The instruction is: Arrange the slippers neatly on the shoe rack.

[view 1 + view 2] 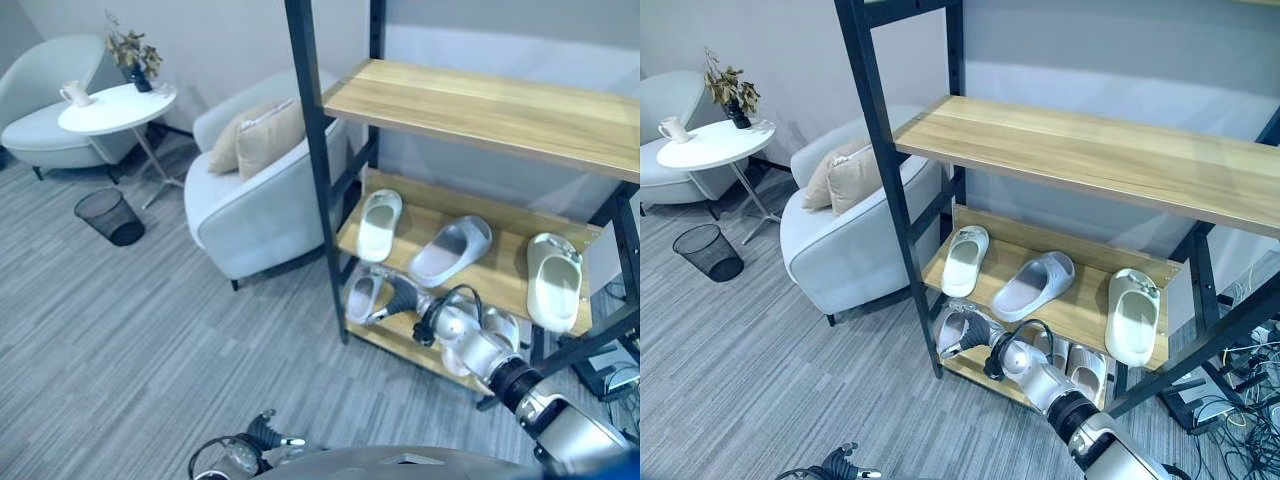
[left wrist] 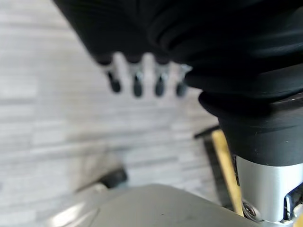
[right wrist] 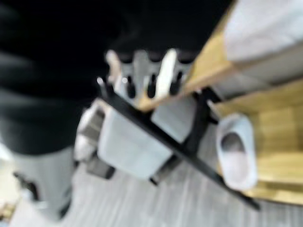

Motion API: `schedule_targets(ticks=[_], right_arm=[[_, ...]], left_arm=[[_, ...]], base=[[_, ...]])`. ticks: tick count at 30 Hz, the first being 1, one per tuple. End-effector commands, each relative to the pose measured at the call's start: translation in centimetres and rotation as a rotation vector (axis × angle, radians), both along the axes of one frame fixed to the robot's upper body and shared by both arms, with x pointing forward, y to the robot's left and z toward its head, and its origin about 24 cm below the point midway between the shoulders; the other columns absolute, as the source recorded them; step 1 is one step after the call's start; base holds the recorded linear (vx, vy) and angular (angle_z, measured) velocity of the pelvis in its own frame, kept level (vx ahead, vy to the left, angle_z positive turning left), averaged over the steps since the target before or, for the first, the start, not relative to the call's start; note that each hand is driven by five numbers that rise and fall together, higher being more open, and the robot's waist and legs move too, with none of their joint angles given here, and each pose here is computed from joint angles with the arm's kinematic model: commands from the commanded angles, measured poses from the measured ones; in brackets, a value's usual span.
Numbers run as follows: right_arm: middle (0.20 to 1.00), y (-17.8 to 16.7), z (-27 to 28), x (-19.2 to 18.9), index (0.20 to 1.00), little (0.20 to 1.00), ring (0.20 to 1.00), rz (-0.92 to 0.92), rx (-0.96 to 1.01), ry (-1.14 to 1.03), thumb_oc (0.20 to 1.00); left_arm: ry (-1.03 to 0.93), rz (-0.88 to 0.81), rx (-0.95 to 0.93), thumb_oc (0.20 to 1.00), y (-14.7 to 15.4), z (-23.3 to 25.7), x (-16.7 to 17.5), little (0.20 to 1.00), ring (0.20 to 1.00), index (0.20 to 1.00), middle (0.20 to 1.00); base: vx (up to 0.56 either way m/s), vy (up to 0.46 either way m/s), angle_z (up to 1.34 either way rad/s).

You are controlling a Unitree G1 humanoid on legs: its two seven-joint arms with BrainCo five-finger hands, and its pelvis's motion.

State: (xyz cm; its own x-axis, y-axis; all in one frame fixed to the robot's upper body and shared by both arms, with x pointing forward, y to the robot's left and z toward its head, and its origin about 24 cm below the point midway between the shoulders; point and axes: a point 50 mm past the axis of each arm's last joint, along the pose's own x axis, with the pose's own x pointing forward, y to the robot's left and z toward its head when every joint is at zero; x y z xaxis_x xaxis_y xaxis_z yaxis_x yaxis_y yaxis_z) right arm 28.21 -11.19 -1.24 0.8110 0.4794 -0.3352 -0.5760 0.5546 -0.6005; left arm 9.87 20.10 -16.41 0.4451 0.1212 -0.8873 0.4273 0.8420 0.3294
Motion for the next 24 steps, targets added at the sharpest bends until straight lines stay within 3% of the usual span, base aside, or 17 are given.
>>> schedule_targets(ticks=[1,2,3,4,5,12,24], right_arm=[[1.0,-0.5,10.1,4.8,1.0,1.0,1.0,-0.011,0.145,-0.344,1.0],[1.0,-2.5,9.3,2.3,1.0,1.0,1.0,-0.038,0.185,-0.348,1.0],[1.0,-5.7,6.2,-2.9,1.0,1.0,1.0,-0.053,0.12,-0.312,1.0],[1.0,-6.3,4.9,-4.3,1.0,1.0,1.0,-0.053,0.047,-0.312,1.0],[1.0,-6.8,5.0,-4.1,1.0,1.0,1.0,-0.07,-0.033,-0.362,1.0],[1.0,-9.9,6.7,-2.2,1.0,1.0,1.0,-0.284,-0.055,-0.469,1.0],[1.0,-12.1,8.1,0.4,1.0,1.0,1.0,-0.38,-0.268,-0.603,1.0]], left_arm=[[-0.02,-0.041,0.027,1.0,1.0,0.4,1.1,1.0,1.0,1.0,1.0],[-0.036,-0.02,0.018,1.0,1.0,0.5,1.2,1.0,1.0,1.0,1.0],[-0.034,0.034,-0.016,1.0,0.6,0.2,0.4,1.0,1.0,1.0,1.0],[-0.016,0.055,-0.016,1.0,0.7,0.1,-0.3,1.0,1.0,1.0,1.0],[-0.011,0.049,-0.01,1.0,0.8,0.0,-0.6,1.0,1.0,1.0,1.0],[-0.006,0.072,-0.011,1.0,1.2,0.0,-1.1,1.0,1.0,1.0,1.0],[-0.008,0.056,0.002,1.0,1.3,0.0,-1.4,1.0,1.0,1.0,1.0]], base=[[0.0,0.0,0.0],[-0.02,0.024,0.08],[-0.02,0.035,-0.02],[-0.01,0.037,-0.33],[0.01,0.018,-0.55],[0.04,0.015,-0.12],[0.05,0.017,0.02]])
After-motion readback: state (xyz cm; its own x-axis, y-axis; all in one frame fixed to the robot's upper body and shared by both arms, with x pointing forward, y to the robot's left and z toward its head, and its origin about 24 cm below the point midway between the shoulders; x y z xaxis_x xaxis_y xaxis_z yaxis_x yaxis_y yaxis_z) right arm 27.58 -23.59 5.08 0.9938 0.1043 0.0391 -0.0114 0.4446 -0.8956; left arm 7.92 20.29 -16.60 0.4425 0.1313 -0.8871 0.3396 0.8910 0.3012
